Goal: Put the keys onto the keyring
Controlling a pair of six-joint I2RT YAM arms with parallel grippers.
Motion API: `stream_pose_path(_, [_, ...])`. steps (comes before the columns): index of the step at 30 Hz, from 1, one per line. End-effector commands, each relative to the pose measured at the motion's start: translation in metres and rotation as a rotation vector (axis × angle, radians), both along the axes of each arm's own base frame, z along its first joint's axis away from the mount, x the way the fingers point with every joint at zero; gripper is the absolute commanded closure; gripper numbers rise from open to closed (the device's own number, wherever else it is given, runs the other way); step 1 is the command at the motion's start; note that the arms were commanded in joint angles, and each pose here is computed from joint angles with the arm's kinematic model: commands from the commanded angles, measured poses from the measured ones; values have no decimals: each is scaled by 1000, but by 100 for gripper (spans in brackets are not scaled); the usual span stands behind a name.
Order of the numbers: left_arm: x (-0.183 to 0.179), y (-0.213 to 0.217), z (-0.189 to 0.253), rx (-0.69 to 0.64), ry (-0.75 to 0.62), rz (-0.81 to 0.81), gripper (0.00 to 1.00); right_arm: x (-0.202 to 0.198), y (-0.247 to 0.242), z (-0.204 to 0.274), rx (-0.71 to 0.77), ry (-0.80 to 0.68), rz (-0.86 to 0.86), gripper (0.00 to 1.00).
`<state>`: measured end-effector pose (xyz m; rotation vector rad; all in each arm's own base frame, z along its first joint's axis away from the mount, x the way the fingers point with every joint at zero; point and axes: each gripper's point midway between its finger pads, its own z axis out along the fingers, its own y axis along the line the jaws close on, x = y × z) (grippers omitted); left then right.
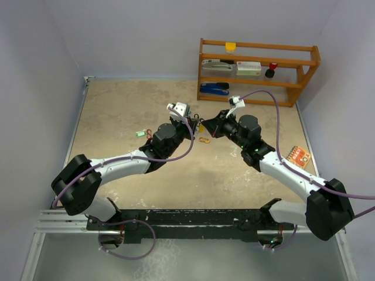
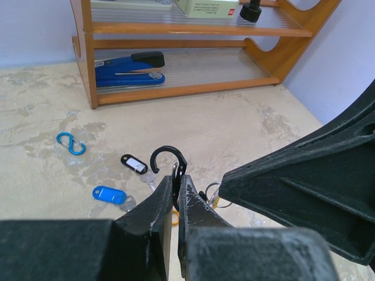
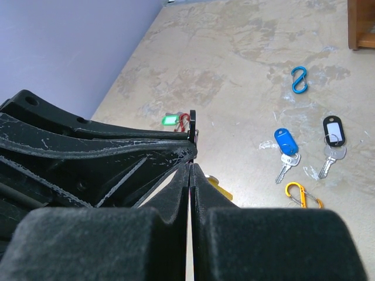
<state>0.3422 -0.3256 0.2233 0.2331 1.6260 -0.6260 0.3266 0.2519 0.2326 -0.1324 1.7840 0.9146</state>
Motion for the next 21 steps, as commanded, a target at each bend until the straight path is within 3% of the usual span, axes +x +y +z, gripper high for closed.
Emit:
stream_pose_path(1, [-5, -7, 26, -45, -70, -35, 100, 2, 5, 26, 44, -51, 24, 100])
stream_pose_path(21, [-1, -7, 21, -7, -59, -13, 100, -2, 6, 28, 42, -52, 37, 100])
